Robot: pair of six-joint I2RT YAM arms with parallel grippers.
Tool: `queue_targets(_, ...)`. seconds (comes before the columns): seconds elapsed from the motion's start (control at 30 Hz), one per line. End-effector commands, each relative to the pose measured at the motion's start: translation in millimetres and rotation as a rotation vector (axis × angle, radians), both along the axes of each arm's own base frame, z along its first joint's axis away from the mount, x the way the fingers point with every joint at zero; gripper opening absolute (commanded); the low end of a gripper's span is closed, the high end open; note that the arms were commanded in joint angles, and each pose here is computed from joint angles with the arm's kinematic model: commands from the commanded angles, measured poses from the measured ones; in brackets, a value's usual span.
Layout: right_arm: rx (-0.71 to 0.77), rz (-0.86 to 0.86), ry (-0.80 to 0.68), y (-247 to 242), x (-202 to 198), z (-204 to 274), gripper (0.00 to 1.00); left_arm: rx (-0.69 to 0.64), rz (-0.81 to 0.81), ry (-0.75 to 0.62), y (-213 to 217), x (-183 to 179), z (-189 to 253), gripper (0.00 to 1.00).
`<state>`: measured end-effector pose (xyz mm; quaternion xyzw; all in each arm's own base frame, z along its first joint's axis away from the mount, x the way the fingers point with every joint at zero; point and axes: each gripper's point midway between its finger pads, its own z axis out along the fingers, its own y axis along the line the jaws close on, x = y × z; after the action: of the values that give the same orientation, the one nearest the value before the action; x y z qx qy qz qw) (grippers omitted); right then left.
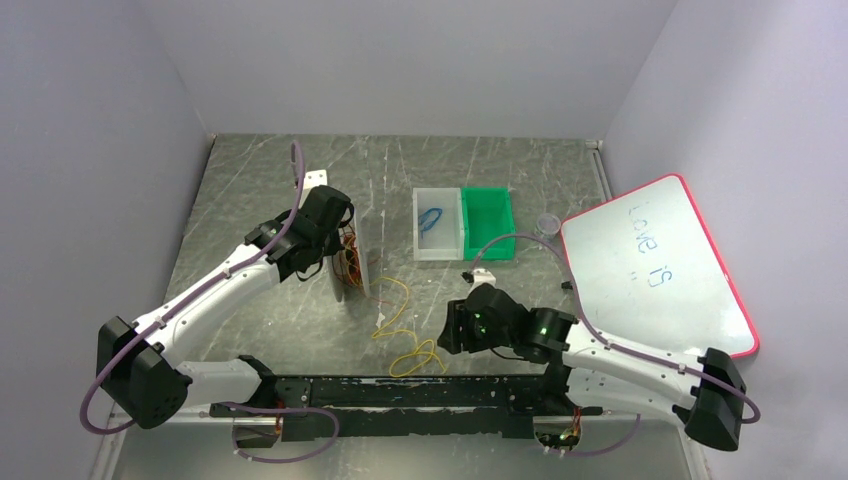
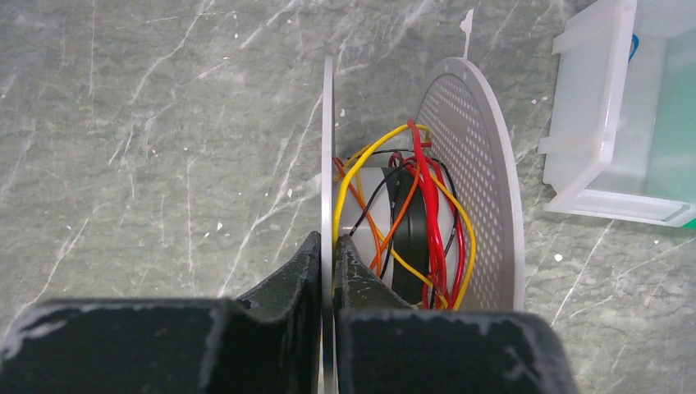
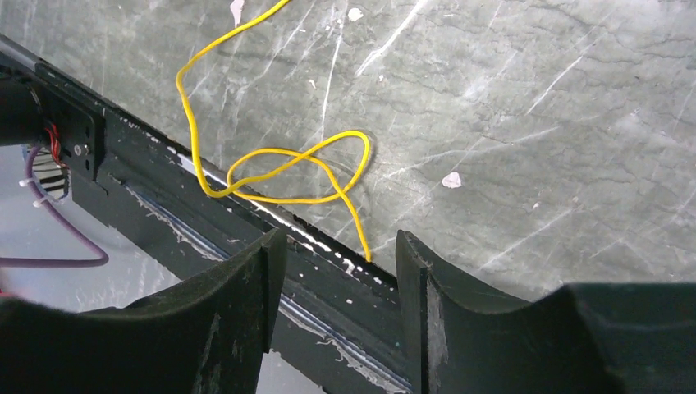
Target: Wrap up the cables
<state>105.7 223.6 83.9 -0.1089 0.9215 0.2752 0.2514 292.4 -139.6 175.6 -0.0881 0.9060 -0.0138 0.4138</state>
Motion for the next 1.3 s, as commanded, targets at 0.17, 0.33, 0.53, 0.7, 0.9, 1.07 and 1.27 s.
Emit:
queue_targets(0.17, 0.12, 0.134, -0.034, 48.7, 5.0, 16.7, 0.55, 0.008, 0.009, -0.029, 1.3, 2.2, 7.4, 0.07)
queue_targets(0.33, 0.153, 0.233, -0.037, 70.9, 2.3, 21.5, 0.55, 0.008, 0.008, -0.027, 2.4, 0.4, 7.6, 0.07)
queue_targets(0.53, 0.164, 0.287, -0.052, 86.8, 4.0, 27.0, 0.55, 0.004, 0.008, -0.035, 3.4, -0.6, 10.6, 0.07)
queue_targets(0.7, 0.166, 0.301, -0.052, 91.0, 3.8, 27.5, 0.54, 0.008, 0.009, -0.033, 3.8, -0.5, 10.6, 0.07)
queue_targets(0.9, 0.099, 0.287, -0.057, 83.8, 8.3, 9.8, 0.52, 0.006, 0.007, -0.034, 2.6, 0.4, 10.2, 0.07)
queue_targets(1.07, 0.066, 0.32, -0.055, 87.7, 9.5, 2.1, 0.45, 0.012, 0.008, -0.027, 2.8, 0.5, 8.5, 0.07)
queue_targets(1.27, 0.073, 0.362, -0.076, 94.4, 8.3, 13.3, 0.0, 0.021, 0.013, -0.022, 2.8, 2.1, 6.5, 0.07)
